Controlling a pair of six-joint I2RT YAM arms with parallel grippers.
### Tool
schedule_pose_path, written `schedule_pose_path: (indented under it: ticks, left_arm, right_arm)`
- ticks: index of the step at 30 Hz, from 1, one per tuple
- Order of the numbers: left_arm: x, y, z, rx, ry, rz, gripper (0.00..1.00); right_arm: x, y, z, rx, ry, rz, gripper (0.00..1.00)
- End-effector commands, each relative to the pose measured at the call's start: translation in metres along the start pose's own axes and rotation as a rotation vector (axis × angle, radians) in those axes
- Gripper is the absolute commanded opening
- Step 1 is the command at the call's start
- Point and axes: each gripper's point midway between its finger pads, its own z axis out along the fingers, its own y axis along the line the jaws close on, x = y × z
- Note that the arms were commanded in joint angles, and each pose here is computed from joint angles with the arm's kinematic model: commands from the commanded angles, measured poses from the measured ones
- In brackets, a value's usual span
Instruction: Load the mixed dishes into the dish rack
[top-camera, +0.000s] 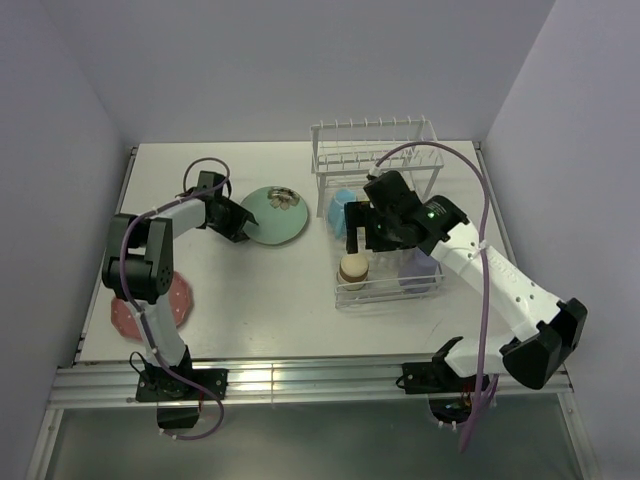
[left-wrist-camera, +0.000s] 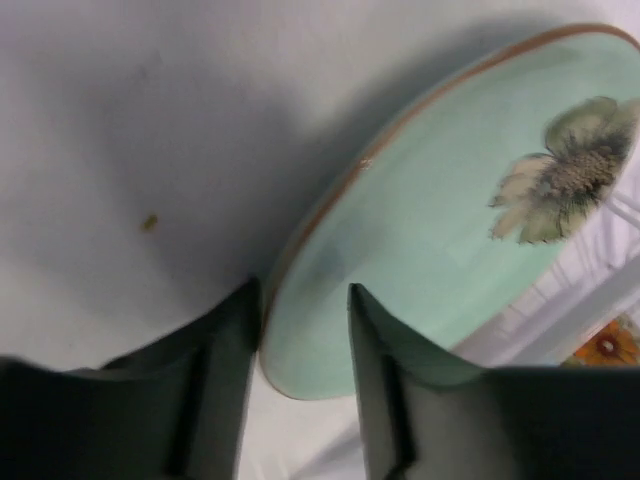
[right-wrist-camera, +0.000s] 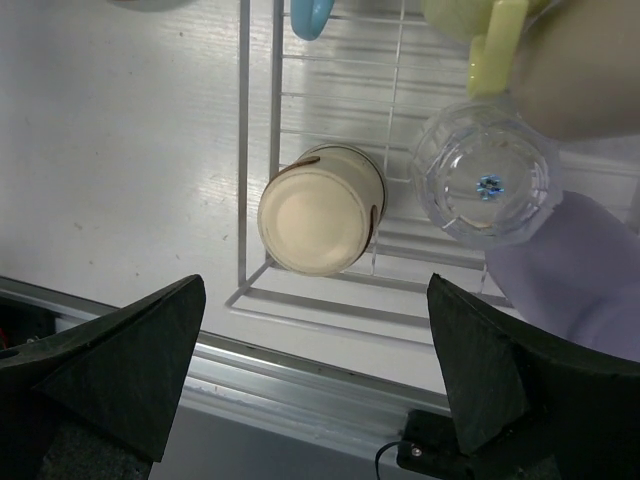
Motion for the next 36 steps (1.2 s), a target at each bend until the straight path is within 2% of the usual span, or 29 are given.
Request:
schedule_pose_path:
  ticks: [1, 6, 8, 14, 16, 21, 26, 31, 33, 36]
  left_arm:
    - [-0.020, -0.003, 0.012, -0.003, -0.071, 0.041, 0.43]
    - [-0.022, 0.005, 0.020, -0.030, -0.075, 0.076, 0.22]
    - [-0.022, 0.006, 0.019, -0.036, -0.074, 0.086, 0.01]
    - [-0.031, 0.018, -0.009, -0.077, -0.099, 0.114, 0.00]
    - [-0.033, 0.016, -0.035, -0.063, -0.128, 0.131, 0.00]
    - [-0.019, 0.028, -0.080, -0.062, -0.113, 0.164, 0.00]
    - [0.001, 0.028, -0.134, 0.014, -0.120, 0.195, 0.00]
    - [0.011, 0.024, -0.181, 0.086, -0.157, 0.242, 0.00]
    - [0.016, 0.026, -0.196, 0.098, -0.164, 0.255, 0.00]
    - [0.023, 0.028, -0.215, 0.102, -0.162, 0.270, 0.00]
  right_arm:
    - [-0.013, -0.005, -0.027, 0.011, -0.089, 0.021, 1.00]
    - [-0.014, -0.010, -0.039, 0.011, -0.119, 0.027, 1.00]
    - [-0.013, -0.012, -0.040, 0.016, -0.120, 0.024, 1.00]
    - [-0.018, -0.005, -0.041, -0.007, -0.107, 0.002, 1.00]
    - [-0.019, 0.000, -0.038, -0.015, -0.084, -0.002, 1.00]
    - [-0.026, 0.028, -0.038, -0.132, -0.056, 0.013, 1.00]
    - [-0.024, 0.068, -0.031, -0.306, 0.016, 0.055, 1.00]
    - [-0.014, 0.093, -0.022, -0.414, 0.082, 0.029, 1.00]
    - [-0.014, 0.101, -0.023, -0.454, 0.068, 0.014, 1.00]
    - [-0.004, 0.113, -0.022, -0.490, 0.084, -0.066, 1.00]
